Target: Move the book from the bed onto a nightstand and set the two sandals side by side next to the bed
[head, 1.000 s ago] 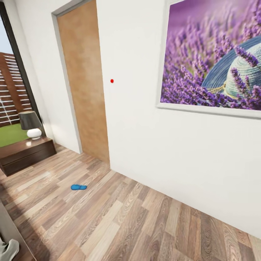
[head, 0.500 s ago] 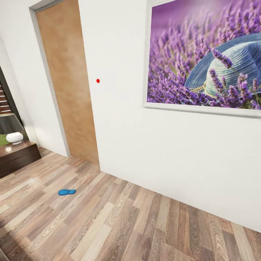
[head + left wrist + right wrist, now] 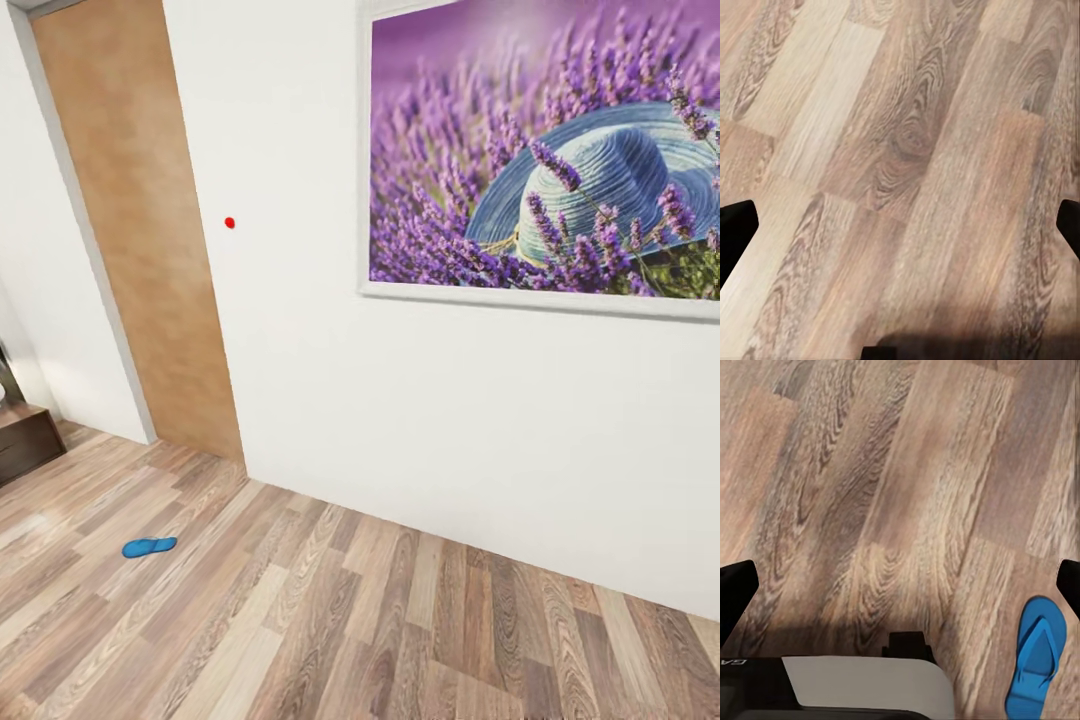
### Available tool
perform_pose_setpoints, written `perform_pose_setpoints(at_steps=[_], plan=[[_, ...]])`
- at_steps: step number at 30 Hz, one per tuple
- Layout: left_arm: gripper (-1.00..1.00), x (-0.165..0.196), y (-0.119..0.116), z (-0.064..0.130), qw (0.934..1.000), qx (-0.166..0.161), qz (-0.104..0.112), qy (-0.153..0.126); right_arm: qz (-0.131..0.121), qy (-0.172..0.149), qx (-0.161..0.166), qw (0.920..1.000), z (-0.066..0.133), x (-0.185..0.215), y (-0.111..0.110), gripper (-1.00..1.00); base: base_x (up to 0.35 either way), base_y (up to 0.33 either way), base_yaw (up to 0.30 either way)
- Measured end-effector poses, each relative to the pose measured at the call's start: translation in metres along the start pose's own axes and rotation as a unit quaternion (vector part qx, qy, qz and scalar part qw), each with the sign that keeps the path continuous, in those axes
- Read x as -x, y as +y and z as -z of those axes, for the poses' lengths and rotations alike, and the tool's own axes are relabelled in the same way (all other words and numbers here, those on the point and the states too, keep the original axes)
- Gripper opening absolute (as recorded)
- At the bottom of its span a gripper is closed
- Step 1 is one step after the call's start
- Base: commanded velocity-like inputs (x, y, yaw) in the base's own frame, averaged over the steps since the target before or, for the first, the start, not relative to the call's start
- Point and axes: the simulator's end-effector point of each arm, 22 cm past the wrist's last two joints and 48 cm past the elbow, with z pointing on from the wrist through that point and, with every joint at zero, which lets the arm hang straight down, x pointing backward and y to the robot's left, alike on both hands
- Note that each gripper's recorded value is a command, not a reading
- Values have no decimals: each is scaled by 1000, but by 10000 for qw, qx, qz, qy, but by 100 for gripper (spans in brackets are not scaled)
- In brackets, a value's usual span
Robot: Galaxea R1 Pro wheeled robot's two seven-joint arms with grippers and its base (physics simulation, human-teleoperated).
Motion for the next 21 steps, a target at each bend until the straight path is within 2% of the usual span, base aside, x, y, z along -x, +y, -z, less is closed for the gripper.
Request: perform_pose_setpoints(at_steps=[21], plan=[[100, 0, 0, 0, 10000, 0, 0, 0, -1, -3, -1, 10000, 0, 0, 0, 100, 0, 0, -209]])
